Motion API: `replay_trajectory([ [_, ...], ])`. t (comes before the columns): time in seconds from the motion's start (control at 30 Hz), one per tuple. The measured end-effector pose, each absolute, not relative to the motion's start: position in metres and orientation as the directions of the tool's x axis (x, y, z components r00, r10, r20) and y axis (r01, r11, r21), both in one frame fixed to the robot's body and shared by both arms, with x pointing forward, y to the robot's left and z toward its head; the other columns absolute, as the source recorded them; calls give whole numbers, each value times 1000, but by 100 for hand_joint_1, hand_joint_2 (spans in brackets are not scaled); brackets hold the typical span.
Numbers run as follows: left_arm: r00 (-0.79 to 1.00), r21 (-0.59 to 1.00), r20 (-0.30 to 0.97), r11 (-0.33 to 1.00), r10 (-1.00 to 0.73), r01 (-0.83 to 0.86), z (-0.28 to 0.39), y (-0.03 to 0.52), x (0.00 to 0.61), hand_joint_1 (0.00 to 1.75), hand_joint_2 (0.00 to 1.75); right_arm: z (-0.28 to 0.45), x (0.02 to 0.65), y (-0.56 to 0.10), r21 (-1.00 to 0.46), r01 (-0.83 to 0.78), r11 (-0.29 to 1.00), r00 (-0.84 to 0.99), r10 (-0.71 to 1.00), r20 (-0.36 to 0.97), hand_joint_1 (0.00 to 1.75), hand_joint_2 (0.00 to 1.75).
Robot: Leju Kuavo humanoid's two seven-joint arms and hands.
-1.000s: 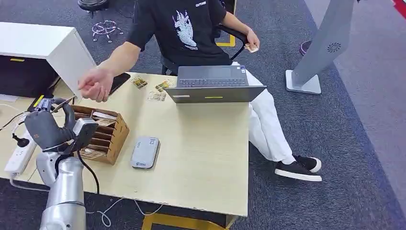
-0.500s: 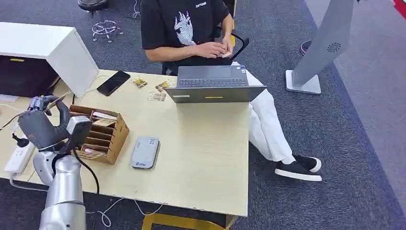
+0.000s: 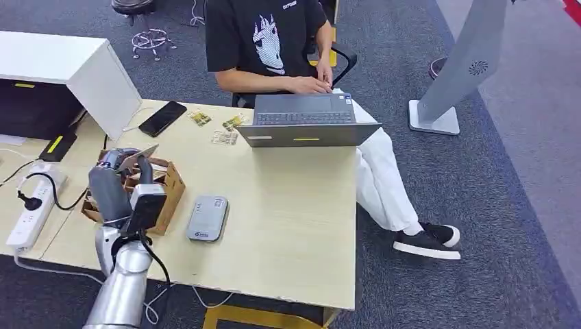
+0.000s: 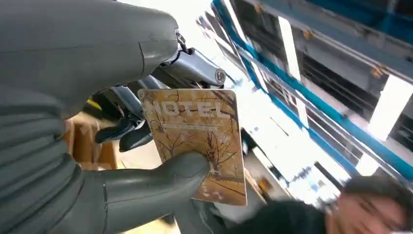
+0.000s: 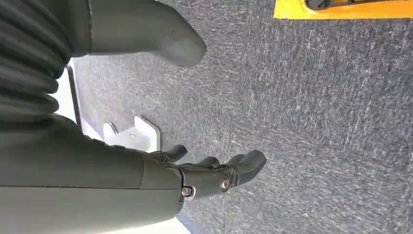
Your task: Pass the card to the sensor for recognition and then transmit it.
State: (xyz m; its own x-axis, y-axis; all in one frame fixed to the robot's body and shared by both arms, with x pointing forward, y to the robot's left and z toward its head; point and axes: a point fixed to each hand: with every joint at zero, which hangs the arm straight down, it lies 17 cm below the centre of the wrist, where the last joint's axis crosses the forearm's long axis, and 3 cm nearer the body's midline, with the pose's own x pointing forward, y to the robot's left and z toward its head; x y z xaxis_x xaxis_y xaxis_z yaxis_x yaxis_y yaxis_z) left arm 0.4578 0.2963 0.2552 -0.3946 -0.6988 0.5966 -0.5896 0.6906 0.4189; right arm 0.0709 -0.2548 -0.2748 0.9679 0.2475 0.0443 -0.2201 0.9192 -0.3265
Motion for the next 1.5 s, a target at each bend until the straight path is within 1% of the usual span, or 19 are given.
replay_trajectory([
  [0.07, -448, 420, 603, 740, -660, -525, 256, 271, 451, 175, 175, -275, 69, -255, -326, -215, 921, 970, 240, 40, 0, 175],
  [0.17, -498, 423, 595, 773, -631, -473, 259, 247, 442, 175, 175, -275, 67, -256, -326, -210, 922, 972, 234, 36, 0, 175],
  [0.4, -562, 450, 569, 800, -600, -398, 262, 217, 427, 175, 175, -275, 65, -256, -324, -199, 925, 975, 222, 35, 0, 175],
  [0.5, -555, 489, 566, 790, -610, -369, 255, 209, 423, 175, 175, -276, 65, -257, -323, -192, 927, 976, 215, 36, 0, 175],
  [0.6, -510, 535, 590, 776, -626, -334, 238, 211, 424, 175, 175, -276, 64, -257, -322, -185, 928, 978, 207, 34, 0, 175],
  [0.8, -459, 573, 620, 767, -636, -288, 211, 215, 421, 175, 175, -276, 62, -257, -321, -183, 929, 979, 204, 31, 0, 175],
  [1.2, -434, 589, 629, 760, -645, -274, 198, 218, 420, 175, 175, -276, 61, -257, -319, -186, 929, 978, 206, 29, 0, 175],
  [1.5, -341, 602, 697, 773, -630, -197, 145, 230, 422, 175, 175, -276, 62, -258, -324, -205, 923, 974, 227, 29, 0, 175],
])
